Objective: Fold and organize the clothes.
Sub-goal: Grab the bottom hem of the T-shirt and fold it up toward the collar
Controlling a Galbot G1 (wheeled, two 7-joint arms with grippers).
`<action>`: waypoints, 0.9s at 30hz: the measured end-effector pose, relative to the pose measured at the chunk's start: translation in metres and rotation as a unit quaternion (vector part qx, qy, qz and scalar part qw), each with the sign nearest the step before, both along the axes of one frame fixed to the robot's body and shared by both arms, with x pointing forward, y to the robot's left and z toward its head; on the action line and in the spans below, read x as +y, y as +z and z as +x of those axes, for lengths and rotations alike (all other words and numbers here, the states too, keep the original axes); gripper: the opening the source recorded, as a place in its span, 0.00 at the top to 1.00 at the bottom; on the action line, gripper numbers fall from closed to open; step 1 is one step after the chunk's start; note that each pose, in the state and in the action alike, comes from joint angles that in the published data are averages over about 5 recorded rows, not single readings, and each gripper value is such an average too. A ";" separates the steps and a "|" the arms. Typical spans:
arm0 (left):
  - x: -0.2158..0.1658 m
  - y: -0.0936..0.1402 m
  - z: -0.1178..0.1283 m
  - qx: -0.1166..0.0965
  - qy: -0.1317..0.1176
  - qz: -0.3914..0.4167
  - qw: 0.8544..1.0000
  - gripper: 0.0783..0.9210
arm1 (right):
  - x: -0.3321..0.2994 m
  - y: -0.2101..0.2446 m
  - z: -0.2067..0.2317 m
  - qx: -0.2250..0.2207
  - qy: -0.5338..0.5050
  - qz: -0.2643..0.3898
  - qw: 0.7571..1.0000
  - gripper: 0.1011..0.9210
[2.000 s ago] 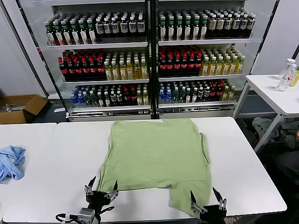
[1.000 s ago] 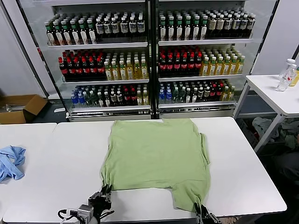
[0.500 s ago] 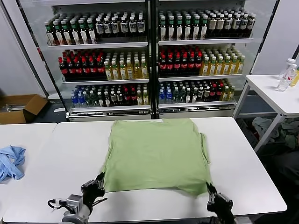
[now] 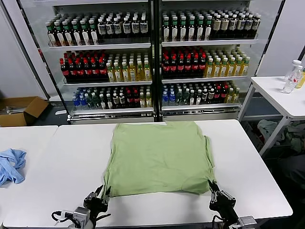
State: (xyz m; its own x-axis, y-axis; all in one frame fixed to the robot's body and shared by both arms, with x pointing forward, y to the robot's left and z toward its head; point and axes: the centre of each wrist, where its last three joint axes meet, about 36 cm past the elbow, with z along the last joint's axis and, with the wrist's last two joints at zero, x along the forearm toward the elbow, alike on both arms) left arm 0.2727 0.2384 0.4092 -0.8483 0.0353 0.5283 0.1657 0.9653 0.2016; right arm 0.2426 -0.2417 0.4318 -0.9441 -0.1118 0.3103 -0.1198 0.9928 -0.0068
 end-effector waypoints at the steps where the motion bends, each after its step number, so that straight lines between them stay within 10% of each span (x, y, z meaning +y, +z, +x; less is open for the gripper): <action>1: 0.000 -0.002 0.000 0.003 0.001 0.004 1.000 0.53 | 0.000 0.000 -0.001 0.000 0.000 0.000 1.000 0.99; 10: 0.000 -0.014 0.000 0.023 -0.003 0.016 1.000 0.34 | 0.001 0.001 -0.004 -0.001 0.000 0.001 1.000 0.99; 27: 0.017 -0.028 0.012 0.056 -0.010 -0.045 0.997 0.92 | -0.005 0.009 0.001 -0.022 0.002 0.001 1.000 0.99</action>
